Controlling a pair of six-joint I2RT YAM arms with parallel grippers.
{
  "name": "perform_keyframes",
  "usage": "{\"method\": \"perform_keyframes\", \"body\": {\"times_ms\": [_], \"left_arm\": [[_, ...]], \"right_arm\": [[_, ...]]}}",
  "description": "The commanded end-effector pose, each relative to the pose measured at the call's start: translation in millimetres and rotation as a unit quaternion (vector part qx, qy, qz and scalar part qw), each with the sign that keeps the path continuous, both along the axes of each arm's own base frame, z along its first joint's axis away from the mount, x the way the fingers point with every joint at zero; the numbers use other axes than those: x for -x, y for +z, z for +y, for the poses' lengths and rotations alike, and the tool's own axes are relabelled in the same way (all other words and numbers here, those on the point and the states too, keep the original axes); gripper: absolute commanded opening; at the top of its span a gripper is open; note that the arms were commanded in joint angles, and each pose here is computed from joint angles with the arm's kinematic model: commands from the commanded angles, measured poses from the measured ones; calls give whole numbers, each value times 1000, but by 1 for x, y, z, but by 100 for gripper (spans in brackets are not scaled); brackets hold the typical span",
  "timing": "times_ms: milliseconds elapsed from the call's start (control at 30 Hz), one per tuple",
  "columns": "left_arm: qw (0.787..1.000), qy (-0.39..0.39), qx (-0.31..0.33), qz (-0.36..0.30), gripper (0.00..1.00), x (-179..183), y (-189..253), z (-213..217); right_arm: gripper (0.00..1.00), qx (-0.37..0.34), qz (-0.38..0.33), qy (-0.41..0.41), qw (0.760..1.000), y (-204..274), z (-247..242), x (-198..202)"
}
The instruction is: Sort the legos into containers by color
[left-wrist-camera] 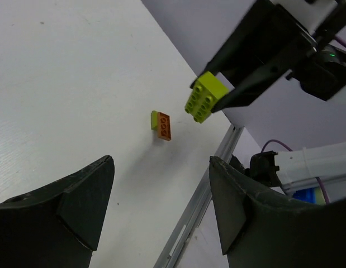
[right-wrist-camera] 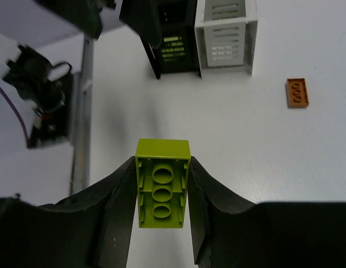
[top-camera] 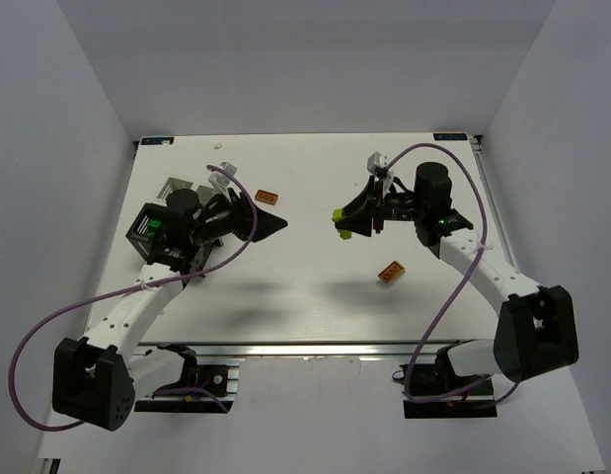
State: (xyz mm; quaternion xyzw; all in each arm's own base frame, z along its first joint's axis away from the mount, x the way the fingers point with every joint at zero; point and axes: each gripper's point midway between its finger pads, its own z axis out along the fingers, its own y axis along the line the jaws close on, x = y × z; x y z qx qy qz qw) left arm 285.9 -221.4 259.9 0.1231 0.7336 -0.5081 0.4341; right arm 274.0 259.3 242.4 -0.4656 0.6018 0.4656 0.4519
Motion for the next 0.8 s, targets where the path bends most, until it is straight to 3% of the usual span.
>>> {"method": "perform_keyframes", "body": {"times_ms": [0,133,333,767], "left_arm": [[996,-39,14,-75,78,21,27,-12],[994,-56,19,-89,78,31,28,-21],[993,-46,15,-104,79,31,27,-23],[996,-41,-6,-82,79,23,6,-28]], "right_arm": [[0,-122,77,18,989,59,16,4],[0,-197,138,13,971,80,26,-8],[0,-246,243,51,937,85,48,-5],[0,-258,284,129,915,93,89,21]]}}
